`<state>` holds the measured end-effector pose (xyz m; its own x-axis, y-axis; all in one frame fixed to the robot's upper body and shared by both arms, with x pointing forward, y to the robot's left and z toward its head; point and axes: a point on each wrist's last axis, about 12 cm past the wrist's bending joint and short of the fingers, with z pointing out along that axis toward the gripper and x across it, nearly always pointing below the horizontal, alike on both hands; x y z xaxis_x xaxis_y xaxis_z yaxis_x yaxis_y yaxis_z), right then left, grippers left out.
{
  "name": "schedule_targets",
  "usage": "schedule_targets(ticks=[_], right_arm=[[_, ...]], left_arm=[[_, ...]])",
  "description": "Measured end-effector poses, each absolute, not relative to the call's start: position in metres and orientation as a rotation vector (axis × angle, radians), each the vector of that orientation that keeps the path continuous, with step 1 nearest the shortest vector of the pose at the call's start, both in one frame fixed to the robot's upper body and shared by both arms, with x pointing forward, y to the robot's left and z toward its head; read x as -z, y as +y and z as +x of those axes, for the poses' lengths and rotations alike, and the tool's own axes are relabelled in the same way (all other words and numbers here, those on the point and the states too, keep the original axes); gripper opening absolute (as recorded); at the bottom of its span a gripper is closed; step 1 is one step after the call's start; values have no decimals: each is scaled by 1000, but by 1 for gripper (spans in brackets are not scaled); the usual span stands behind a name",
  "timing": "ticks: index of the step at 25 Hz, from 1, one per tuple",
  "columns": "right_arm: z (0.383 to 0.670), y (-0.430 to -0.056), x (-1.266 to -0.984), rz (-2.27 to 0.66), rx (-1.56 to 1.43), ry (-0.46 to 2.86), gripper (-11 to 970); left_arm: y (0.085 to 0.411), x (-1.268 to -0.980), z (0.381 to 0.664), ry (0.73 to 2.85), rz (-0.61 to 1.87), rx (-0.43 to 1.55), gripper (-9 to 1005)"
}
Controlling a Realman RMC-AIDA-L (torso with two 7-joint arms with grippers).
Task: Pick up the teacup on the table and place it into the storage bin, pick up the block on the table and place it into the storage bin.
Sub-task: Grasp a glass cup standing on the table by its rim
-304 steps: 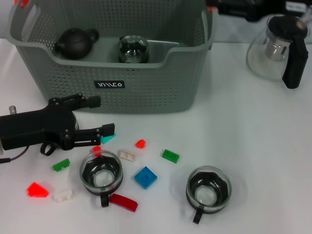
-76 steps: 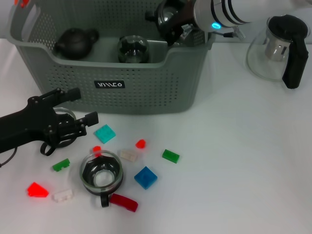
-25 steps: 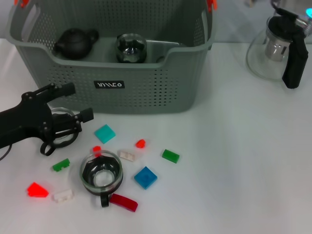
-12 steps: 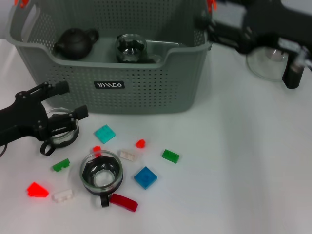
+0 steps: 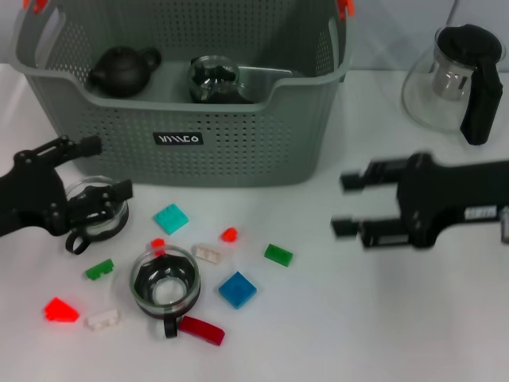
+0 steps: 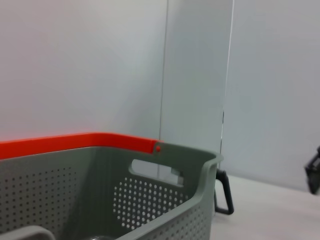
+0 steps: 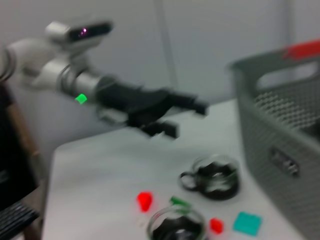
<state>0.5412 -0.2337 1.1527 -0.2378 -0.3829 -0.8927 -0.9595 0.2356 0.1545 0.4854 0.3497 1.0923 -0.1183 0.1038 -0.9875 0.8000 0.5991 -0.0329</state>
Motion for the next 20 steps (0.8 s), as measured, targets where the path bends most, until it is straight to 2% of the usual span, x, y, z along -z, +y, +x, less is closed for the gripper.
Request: schedule_targets(ticks=[10, 20], right_arm=[[552, -207, -1148, -1341, -1053, 1758, 704], [565, -193, -1151, -1378, -1052, 1795, 703]], left_arm=[[371, -1105, 491, 1770, 875, 563, 759], [373, -1142, 526, 2112, 826, 511, 756]])
